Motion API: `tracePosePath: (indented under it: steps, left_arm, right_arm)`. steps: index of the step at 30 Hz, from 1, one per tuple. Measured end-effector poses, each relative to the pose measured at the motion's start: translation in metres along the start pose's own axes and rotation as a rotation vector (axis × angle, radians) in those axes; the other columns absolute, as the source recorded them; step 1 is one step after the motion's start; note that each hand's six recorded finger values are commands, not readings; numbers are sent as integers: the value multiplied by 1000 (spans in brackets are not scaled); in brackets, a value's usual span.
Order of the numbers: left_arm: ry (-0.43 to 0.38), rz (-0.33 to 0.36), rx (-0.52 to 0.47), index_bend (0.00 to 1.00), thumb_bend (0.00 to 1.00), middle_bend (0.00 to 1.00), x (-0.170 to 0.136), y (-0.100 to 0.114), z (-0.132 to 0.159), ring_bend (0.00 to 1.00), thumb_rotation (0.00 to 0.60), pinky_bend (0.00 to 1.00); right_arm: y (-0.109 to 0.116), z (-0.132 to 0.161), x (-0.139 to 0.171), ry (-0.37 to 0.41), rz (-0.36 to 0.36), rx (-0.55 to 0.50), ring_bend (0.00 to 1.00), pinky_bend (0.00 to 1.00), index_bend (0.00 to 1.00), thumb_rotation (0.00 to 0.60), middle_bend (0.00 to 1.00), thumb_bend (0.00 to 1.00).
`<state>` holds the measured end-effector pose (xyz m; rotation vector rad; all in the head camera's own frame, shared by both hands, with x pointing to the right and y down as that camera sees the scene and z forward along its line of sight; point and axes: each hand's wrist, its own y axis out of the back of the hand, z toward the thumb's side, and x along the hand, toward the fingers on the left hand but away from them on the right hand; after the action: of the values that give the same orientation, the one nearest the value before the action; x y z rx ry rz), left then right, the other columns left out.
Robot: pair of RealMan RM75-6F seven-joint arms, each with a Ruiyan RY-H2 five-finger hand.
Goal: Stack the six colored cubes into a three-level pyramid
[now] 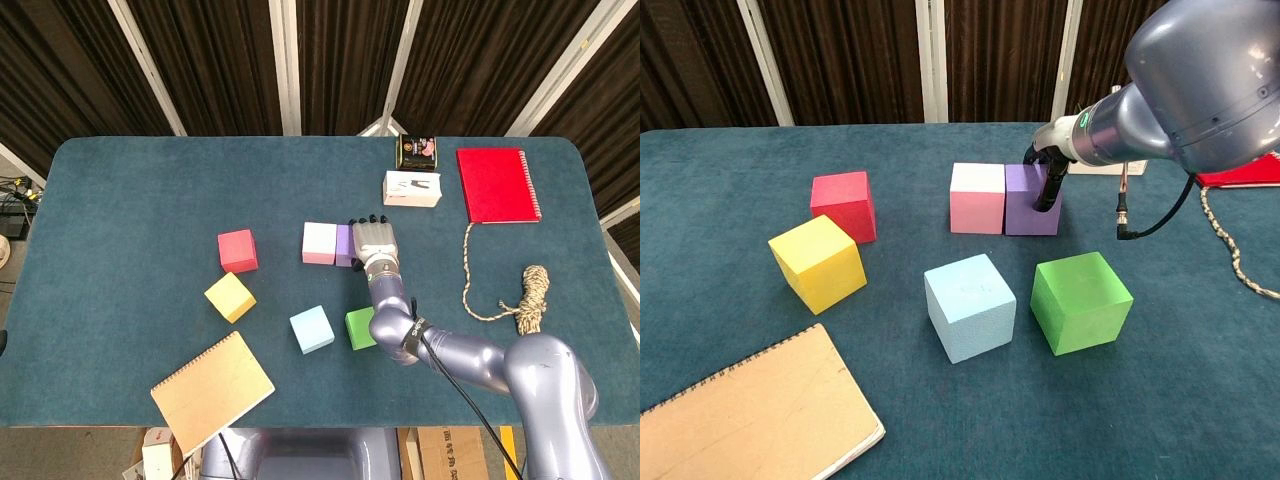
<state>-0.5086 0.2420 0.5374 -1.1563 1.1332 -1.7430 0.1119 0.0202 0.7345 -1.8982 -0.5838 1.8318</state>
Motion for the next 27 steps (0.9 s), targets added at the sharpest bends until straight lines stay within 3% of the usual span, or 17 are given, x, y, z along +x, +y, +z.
tracePosePath:
  steps: [27]
  left_arm:
    - [-3,-3,-1,94,360,0,0,0,0,0,600,32]
  right_arm:
    - [-5,2,-2,0,-12,5,26,0,136,600,144,387]
